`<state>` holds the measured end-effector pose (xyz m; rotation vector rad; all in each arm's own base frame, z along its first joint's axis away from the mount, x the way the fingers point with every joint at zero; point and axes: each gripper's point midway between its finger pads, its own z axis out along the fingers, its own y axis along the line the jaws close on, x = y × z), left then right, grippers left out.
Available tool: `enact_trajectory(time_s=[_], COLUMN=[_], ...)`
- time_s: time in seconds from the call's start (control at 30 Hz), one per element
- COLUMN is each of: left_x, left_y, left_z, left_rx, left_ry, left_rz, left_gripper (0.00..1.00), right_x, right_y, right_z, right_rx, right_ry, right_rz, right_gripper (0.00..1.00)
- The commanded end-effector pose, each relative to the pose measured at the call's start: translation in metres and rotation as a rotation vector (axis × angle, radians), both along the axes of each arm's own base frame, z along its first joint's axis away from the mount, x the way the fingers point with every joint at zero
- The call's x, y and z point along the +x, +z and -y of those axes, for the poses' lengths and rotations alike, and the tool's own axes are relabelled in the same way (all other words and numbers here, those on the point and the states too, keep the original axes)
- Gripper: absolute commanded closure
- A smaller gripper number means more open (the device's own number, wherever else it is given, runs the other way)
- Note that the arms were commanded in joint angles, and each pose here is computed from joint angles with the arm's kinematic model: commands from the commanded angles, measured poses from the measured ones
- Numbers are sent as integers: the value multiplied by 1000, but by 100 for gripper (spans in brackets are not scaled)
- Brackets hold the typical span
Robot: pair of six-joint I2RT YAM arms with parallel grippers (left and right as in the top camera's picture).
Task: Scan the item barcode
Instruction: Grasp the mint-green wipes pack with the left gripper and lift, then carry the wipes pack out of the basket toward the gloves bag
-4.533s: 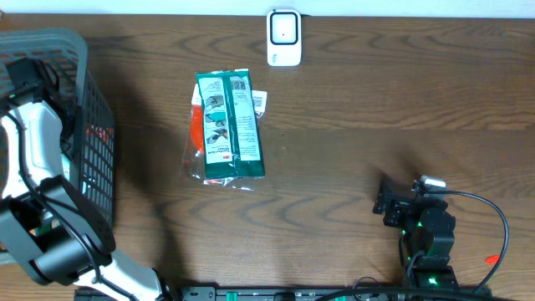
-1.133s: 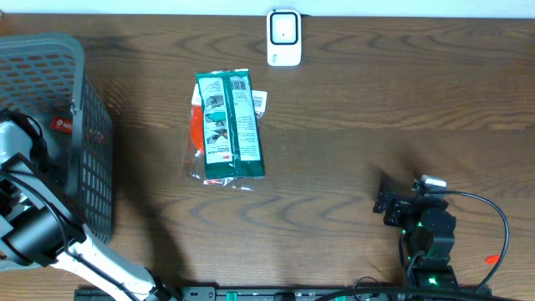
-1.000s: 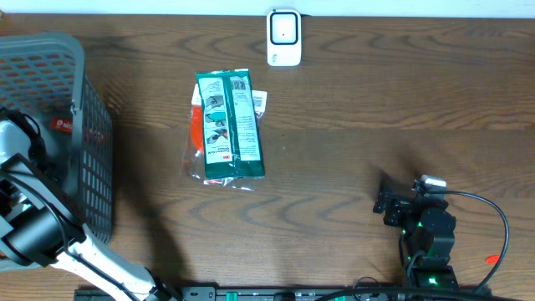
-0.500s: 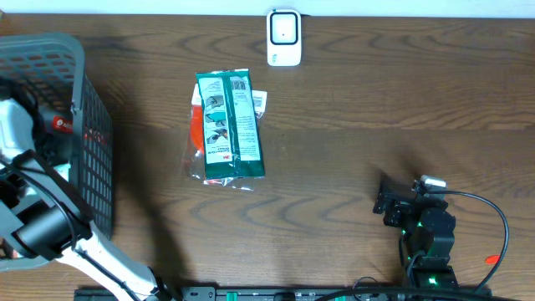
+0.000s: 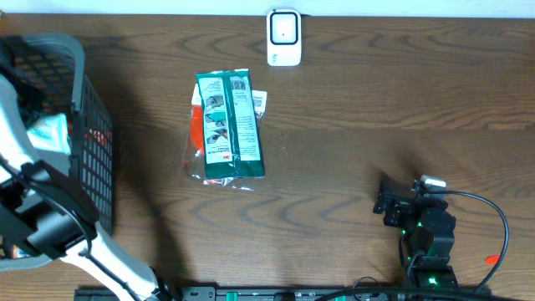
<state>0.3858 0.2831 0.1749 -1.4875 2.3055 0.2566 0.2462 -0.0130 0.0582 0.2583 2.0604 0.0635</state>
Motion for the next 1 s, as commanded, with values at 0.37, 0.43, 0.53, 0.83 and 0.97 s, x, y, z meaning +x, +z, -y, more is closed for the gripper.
enact_trajectory(time_s=[0.37, 0.43, 0.53, 0.83, 0.97], left_x=[-28, -39, -51, -52, -26], left_y=[289, 320, 359, 407, 402], left_z=[79, 100, 139, 227, 256], left_rx=[240, 257, 241, 126, 144], left_ry=[-229, -291, -436, -863, -1002], left_rz=[768, 864, 1003, 1224, 1228], left_gripper=[87, 87, 87, 87, 87], right_x=[1, 1, 1, 2, 2], right_y=[1, 2, 2, 3, 3], right_z=[1, 1, 1, 1, 1], right_rx=[7, 6, 6, 7, 7], right_ry=[-9, -9, -9, -9, -9], right_rz=[8, 10, 13, 17, 18], right_gripper=[1, 1, 1, 1, 1])
